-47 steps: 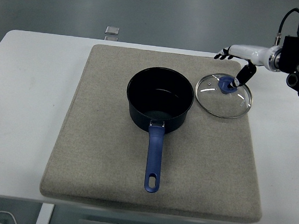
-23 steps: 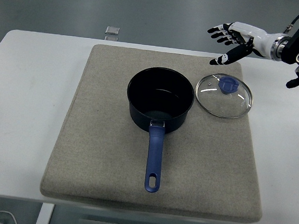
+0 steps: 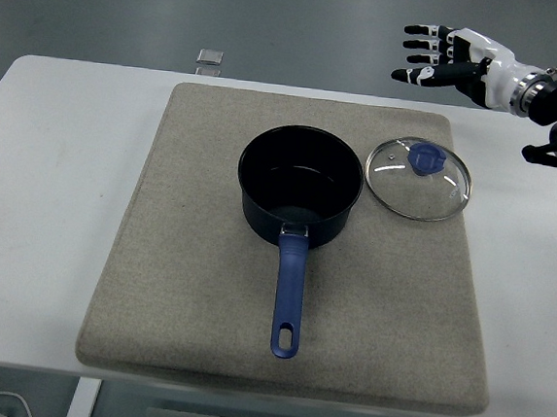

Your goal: Lift the pot lid and place it to the right of the pot.

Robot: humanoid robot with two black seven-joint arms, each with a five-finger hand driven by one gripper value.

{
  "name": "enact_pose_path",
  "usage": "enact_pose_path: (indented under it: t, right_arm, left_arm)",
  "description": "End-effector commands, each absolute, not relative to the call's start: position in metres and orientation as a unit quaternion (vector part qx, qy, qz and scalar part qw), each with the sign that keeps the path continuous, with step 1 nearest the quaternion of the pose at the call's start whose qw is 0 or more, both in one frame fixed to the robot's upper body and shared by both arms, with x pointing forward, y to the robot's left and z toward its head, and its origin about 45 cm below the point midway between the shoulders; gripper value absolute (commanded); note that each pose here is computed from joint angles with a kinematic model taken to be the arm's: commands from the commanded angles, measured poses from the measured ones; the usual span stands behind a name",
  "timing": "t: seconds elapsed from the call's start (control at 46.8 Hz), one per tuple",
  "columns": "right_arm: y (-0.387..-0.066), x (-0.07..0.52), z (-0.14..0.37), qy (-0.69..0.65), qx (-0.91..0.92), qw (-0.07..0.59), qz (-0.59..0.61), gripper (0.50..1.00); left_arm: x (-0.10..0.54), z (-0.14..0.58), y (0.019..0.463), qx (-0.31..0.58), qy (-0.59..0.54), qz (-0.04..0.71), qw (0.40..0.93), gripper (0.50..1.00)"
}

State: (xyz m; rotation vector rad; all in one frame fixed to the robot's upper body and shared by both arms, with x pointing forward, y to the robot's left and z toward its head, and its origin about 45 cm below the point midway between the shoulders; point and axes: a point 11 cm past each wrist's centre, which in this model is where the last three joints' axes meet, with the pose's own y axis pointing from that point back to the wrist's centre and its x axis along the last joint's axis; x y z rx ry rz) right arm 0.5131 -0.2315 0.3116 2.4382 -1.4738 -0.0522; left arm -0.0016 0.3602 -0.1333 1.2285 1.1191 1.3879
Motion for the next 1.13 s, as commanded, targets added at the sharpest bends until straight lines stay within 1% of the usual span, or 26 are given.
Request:
enact_pose_path:
  t: [0.0, 0.214, 0.321, 0.491, 1.111]
  right_arm:
    - [-0.235, 0.514, 0.304, -0.525, 0.841, 0.12, -0.056, 0.899]
    - [-0.245, 0.517, 0.295, -0.553, 0.818, 0.034, -0.154, 0.915]
    - [-0.246, 0.517, 0.295, -0.556, 0.813, 0.011, -0.175, 0.917]
    - [-0.252, 0.517, 0.296, -0.563, 0.795, -0.047, -0.221, 0.921]
    - [-0.25, 0.515, 0.292, -0.562, 0.793, -0.051, -0.229, 0.921]
  left_arm:
    - [-0.002, -0.133, 0.36, 0.501, 0.456, 0.566, 0.469, 1.0]
    - [-0.002, -0.133, 0.36, 0.501, 0.456, 0.566, 0.469, 1.0]
    - [-0.002, -0.133, 0.36, 0.501, 0.457, 0.567, 0.469, 1.0]
    - [-0.002, -0.133, 0.36, 0.501, 0.457, 0.567, 0.469, 1.0]
    - [-0.002, -0.133, 0.36, 0.501, 0.457, 0.567, 0.469, 1.0]
